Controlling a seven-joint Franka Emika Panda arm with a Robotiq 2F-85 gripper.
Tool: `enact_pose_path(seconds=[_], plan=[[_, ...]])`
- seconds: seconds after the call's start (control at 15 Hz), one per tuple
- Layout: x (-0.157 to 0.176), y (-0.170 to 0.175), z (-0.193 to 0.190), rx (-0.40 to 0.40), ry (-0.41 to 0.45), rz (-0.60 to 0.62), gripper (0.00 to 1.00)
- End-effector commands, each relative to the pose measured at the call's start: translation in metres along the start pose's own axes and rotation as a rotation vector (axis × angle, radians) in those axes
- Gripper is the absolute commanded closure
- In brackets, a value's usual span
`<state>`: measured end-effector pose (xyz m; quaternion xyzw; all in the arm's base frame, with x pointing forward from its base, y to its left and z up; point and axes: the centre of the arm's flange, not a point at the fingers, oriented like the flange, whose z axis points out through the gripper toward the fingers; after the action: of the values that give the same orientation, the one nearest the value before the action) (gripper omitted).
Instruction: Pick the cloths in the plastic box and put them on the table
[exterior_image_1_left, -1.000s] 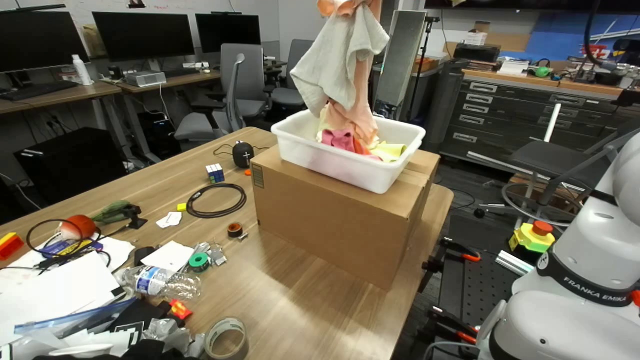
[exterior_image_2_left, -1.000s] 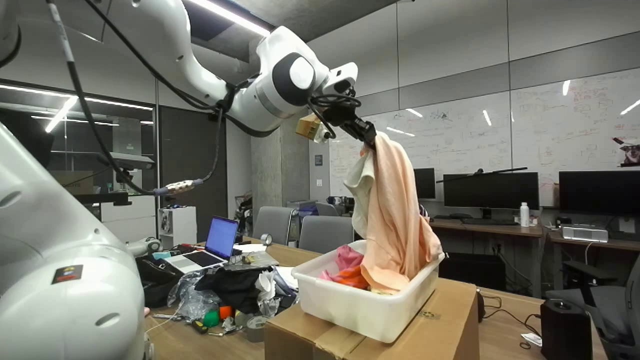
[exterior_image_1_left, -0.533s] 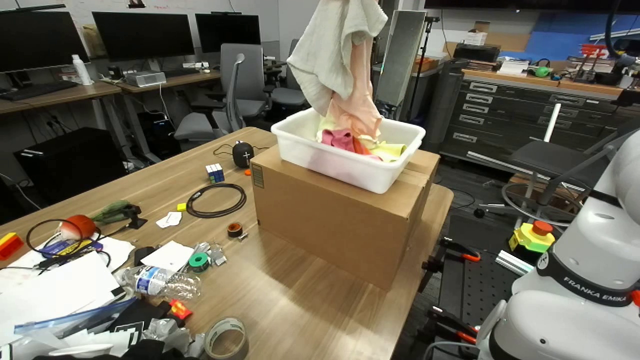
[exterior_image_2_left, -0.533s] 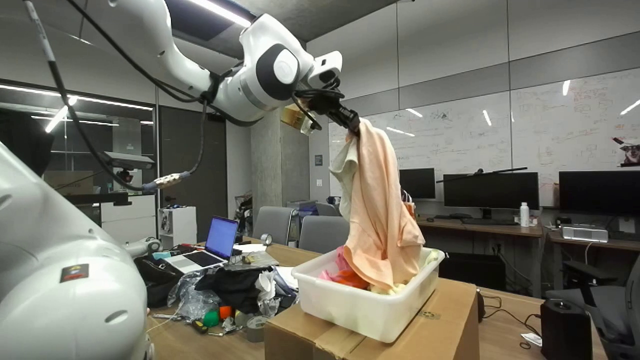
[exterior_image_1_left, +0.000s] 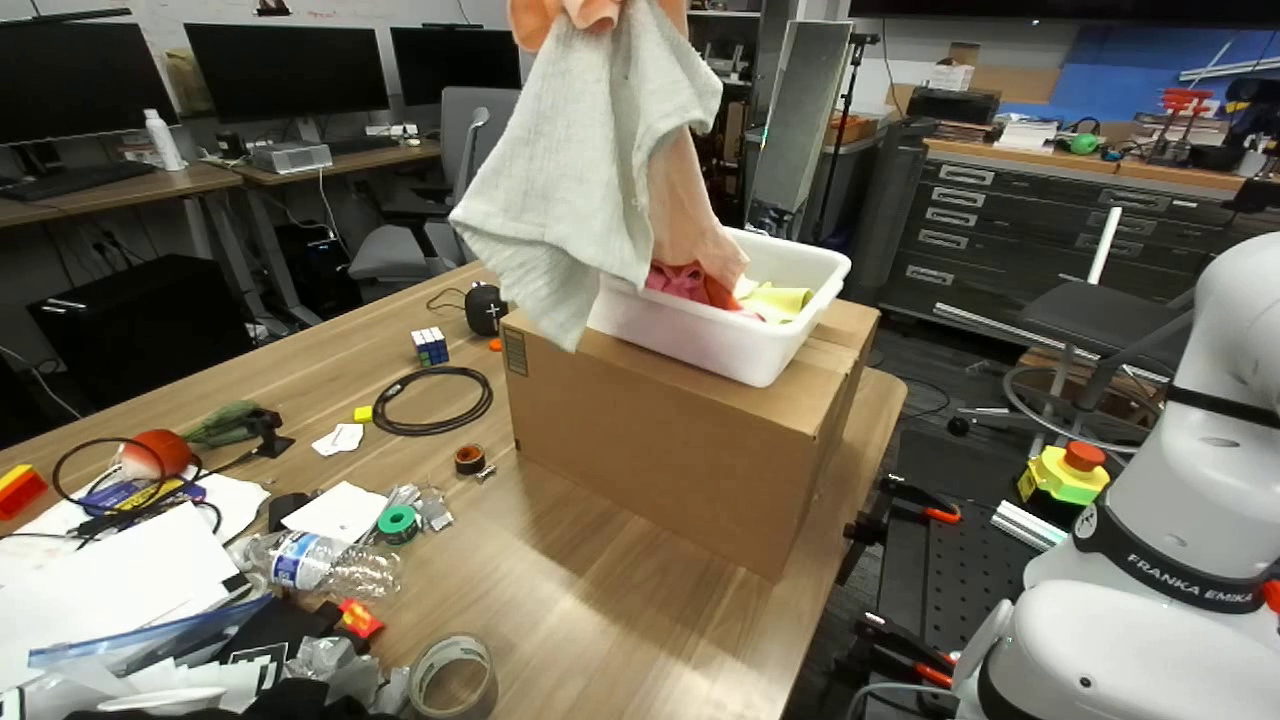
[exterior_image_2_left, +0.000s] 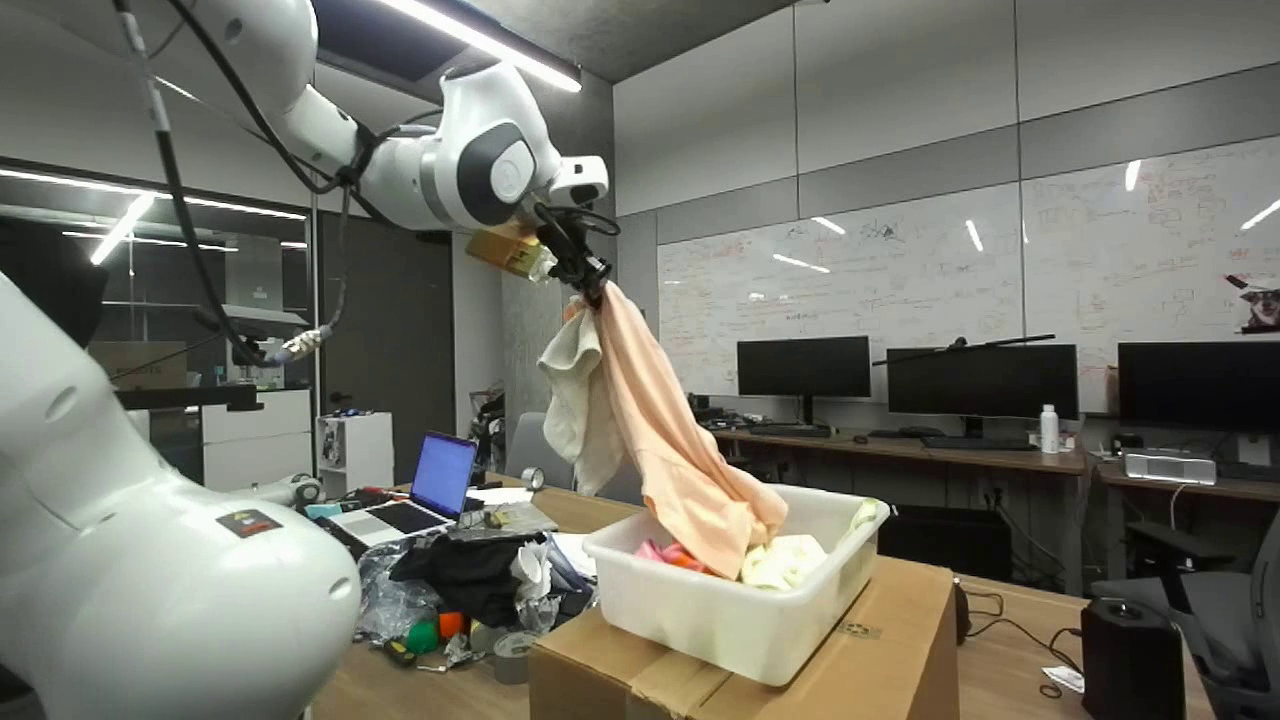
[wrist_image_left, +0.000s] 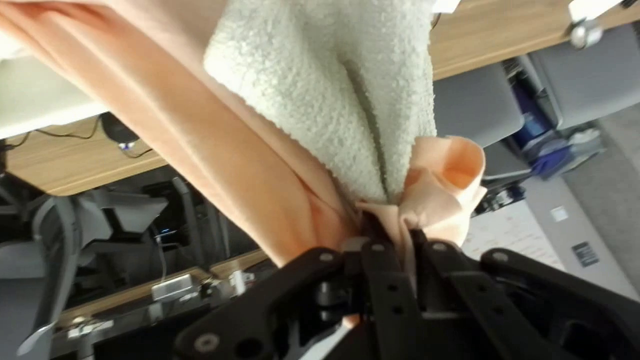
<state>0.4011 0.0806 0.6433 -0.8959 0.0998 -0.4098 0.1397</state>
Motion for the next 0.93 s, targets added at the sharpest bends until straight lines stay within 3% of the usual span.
enact_pose_path(seconds=[0.0,0.47,0.87], plan=[[0.007,-0.032,0.002,0.150,-0.101,-0.095,0.94],[-0.034,-0.102,0.032,0.390,-0.355,-0.288,0.94],[-0.049,-0.142,0.045,0.585,-0.565,-0.471,0.94]])
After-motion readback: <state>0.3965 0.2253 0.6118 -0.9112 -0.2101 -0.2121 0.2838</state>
